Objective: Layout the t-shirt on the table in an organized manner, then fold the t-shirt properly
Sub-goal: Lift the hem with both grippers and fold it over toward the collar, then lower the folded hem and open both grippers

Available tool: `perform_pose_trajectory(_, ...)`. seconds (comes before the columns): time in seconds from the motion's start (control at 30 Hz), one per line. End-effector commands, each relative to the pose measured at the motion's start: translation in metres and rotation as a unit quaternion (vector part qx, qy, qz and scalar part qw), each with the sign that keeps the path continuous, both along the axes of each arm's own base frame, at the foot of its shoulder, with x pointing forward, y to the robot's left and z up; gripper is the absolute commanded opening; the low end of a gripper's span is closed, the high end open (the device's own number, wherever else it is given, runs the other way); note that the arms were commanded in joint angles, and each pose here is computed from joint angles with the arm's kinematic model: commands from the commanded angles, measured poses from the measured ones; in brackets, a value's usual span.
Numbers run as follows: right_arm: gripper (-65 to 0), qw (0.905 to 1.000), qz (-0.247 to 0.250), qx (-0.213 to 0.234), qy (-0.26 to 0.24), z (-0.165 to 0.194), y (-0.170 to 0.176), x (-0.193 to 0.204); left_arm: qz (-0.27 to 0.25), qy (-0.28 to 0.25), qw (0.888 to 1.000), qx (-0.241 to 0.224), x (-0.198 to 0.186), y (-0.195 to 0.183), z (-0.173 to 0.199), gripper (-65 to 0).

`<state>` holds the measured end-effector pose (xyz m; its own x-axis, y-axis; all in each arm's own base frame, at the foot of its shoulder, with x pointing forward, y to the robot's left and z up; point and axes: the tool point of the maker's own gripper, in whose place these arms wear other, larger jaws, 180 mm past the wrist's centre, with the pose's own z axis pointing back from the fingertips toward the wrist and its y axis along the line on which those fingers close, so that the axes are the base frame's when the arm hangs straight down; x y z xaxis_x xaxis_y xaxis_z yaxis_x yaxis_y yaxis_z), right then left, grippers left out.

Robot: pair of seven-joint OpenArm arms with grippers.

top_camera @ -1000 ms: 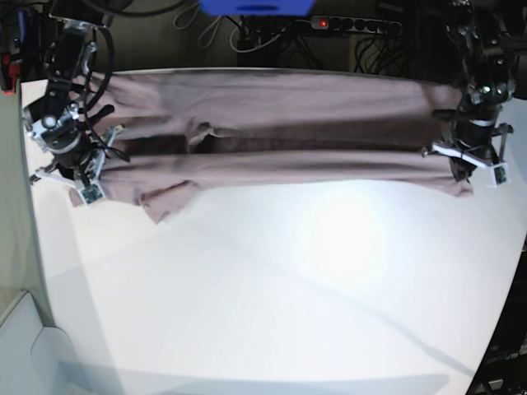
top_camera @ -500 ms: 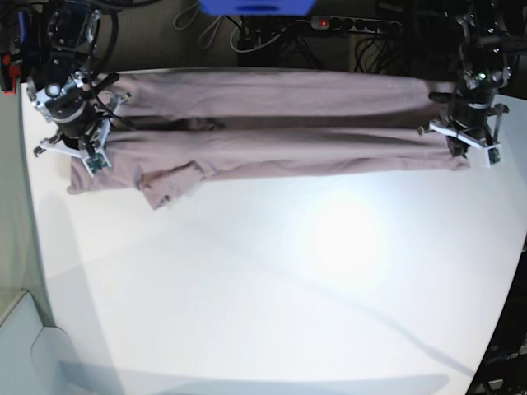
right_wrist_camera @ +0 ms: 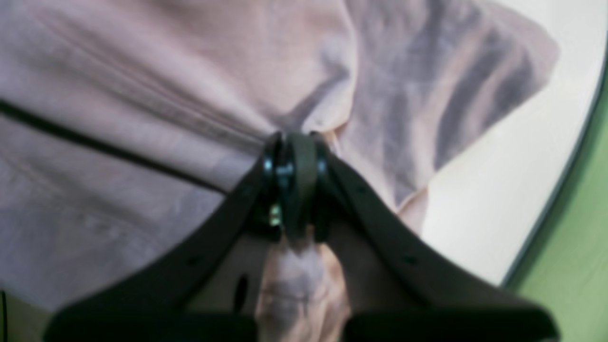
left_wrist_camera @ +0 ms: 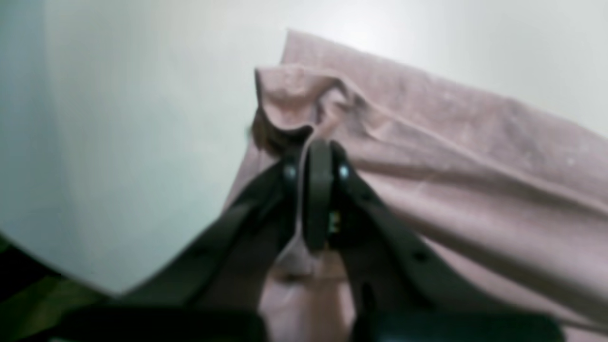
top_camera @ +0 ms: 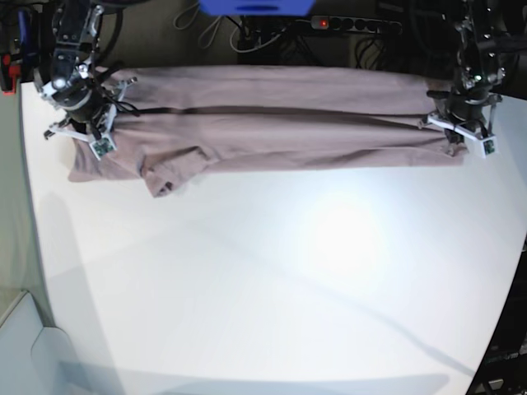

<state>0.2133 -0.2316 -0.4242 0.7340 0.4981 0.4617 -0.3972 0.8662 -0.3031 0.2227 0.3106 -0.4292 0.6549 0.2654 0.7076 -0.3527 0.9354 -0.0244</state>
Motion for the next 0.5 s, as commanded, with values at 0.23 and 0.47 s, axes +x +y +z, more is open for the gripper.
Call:
perform_pose_trajectory(0.23,-65.0,0.9998,-0.008,-0.006,0.016,-0.0083,-0.0067,-0.0051,0.005,0.024,1.000,0.009,-0.0098,0.0109,-0.0081,-64.8)
perform_pose_trajectory(0.47,-45.5,0.9997,-0.010,-0.010,0.018,-0.0077,-0.0092,-0.0075,-0.014,0.030,0.999,0.011,-0.0077,0.0034,-0.0104,-48.6)
